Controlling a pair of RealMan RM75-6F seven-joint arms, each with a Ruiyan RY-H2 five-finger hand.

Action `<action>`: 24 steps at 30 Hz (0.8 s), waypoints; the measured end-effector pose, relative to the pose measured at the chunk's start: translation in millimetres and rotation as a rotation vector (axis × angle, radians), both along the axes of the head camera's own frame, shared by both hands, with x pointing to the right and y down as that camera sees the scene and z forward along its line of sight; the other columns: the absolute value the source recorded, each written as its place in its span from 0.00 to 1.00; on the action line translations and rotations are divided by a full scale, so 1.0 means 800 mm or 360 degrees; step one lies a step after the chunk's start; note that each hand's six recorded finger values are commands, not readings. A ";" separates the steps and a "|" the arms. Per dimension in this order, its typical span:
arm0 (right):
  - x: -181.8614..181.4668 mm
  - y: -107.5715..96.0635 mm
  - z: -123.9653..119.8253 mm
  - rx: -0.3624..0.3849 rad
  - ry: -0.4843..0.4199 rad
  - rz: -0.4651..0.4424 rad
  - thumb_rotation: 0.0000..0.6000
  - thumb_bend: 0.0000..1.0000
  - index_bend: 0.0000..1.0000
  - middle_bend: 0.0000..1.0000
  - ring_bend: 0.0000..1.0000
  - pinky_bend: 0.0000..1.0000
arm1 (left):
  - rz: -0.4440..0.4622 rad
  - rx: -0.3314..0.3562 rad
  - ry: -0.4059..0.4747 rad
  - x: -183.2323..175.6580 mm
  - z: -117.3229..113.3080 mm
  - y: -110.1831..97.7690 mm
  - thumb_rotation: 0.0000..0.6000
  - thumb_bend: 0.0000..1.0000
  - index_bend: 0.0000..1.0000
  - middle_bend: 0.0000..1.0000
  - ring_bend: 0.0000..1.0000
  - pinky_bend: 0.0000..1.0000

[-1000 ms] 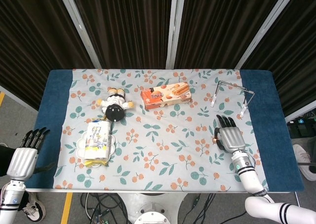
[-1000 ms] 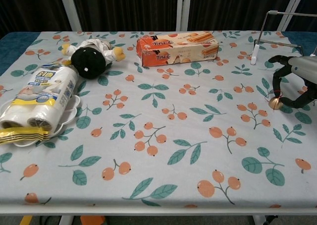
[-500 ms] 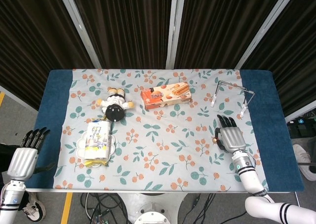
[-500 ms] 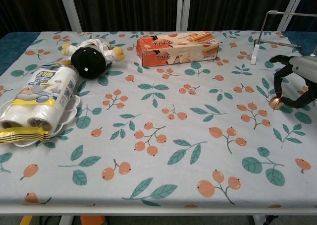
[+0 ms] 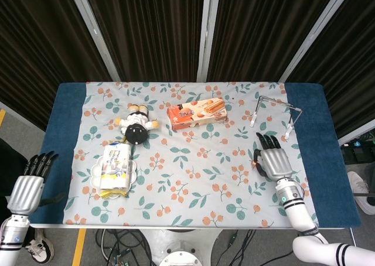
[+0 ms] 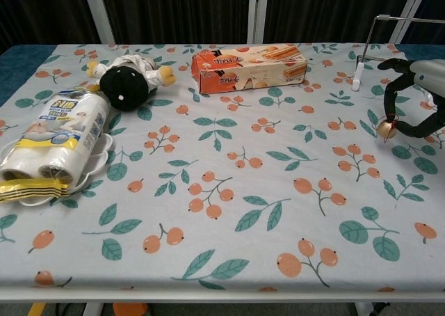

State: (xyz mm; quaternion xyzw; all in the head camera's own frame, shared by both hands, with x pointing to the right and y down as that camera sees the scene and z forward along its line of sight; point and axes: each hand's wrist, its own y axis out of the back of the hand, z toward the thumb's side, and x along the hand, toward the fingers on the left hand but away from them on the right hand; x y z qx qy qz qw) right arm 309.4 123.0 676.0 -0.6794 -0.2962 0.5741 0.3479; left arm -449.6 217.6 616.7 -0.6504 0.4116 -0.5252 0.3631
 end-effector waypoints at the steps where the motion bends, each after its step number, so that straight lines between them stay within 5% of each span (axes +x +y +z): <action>1: -0.006 0.000 -0.007 0.0014 -0.0023 -0.0015 1.00 0.34 0.61 0.05 0.00 0.00 | -0.0001 0.0003 0.0001 0.000 -0.001 0.000 1.00 0.04 0.04 0.03 0.00 0.02; 10: -0.039 -0.010 -0.088 0.0231 -0.0169 -0.0147 1.00 0.34 0.64 0.06 0.00 0.00 | 0.0001 0.0008 0.0012 0.001 -0.001 0.000 1.00 0.04 0.04 0.03 0.00 0.02; 15: -0.013 -0.015 -0.081 0.0267 0.0007 -0.0123 1.00 0.34 0.64 0.06 0.00 0.00 | -0.0007 -0.0001 0.0006 0.001 0.001 0.000 1.00 0.04 0.04 0.03 0.00 0.02; 24: -0.015 -0.008 -0.071 0.0235 0.0032 -0.0160 1.00 0.34 0.66 0.06 0.00 0.00 | -0.0018 -0.0015 0.0002 -0.001 0.004 0.001 1.00 0.03 0.04 0.03 0.00 0.02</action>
